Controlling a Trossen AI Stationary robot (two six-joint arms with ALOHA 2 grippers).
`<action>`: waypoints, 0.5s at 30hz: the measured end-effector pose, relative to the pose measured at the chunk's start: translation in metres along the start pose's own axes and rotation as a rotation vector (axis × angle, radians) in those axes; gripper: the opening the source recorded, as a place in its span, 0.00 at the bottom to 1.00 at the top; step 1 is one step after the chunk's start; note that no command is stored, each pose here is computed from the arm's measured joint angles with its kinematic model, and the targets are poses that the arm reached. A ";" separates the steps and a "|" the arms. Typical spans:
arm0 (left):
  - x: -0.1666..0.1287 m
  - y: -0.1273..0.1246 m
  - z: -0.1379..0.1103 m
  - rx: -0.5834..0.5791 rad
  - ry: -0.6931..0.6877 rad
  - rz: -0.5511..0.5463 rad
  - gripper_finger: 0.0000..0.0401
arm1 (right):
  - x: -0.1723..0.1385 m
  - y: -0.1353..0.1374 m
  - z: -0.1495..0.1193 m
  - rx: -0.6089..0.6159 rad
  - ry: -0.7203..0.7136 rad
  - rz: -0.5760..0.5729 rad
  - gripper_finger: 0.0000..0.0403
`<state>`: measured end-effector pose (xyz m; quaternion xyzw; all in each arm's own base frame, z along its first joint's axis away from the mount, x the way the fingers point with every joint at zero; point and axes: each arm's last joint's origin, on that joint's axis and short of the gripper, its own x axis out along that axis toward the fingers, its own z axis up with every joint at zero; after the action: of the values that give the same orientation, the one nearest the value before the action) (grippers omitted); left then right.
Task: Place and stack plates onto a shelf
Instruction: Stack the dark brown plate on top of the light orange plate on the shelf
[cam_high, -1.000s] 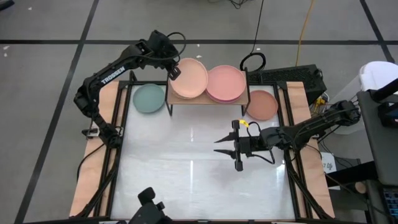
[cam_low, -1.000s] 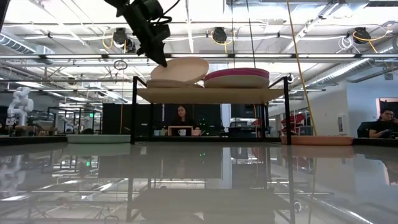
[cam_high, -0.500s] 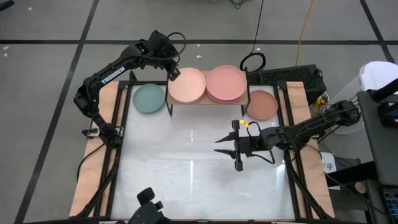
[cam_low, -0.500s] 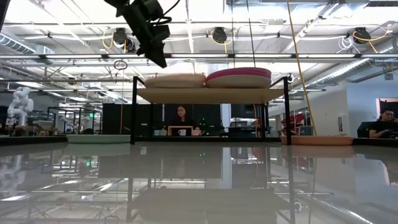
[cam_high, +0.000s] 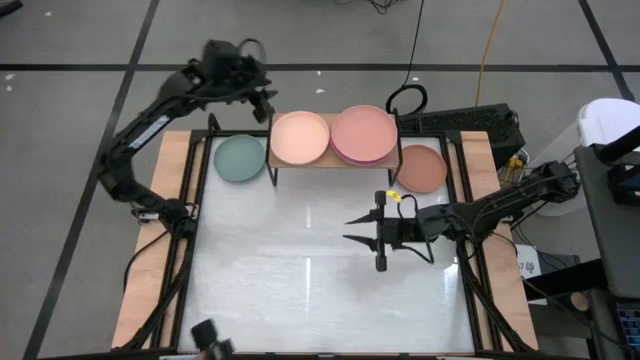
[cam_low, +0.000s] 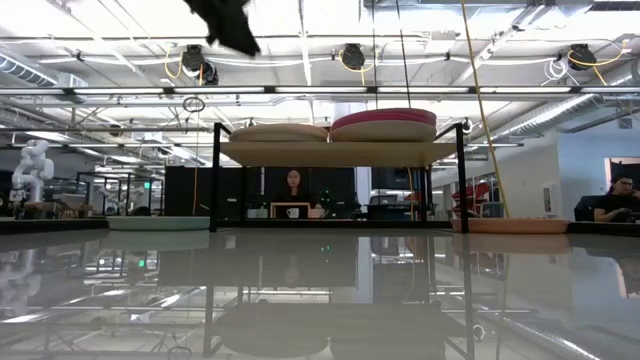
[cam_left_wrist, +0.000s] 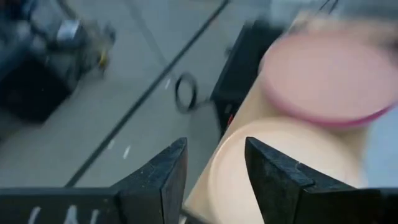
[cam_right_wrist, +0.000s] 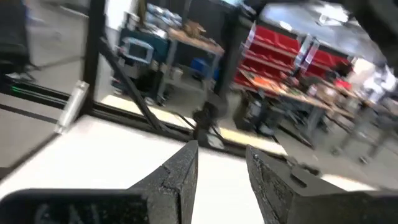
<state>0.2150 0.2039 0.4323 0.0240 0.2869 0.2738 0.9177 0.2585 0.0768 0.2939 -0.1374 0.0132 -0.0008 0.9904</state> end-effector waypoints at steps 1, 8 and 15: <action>-0.011 -0.001 0.003 -0.004 -0.046 -0.019 0.42 | 0.000 0.000 -0.001 0.005 0.017 -0.016 0.30; -0.072 -0.010 0.003 -0.044 -0.339 -0.022 0.42 | -0.002 -0.004 -0.011 0.050 0.147 -0.183 0.30; -0.084 -0.025 -0.040 -0.068 -0.515 0.006 0.42 | -0.009 -0.012 -0.005 0.026 0.216 -0.245 0.30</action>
<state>0.1480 0.1346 0.4374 0.0630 0.0345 0.2710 0.9599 0.2498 0.0640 0.2928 -0.1241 0.1027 -0.1367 0.9774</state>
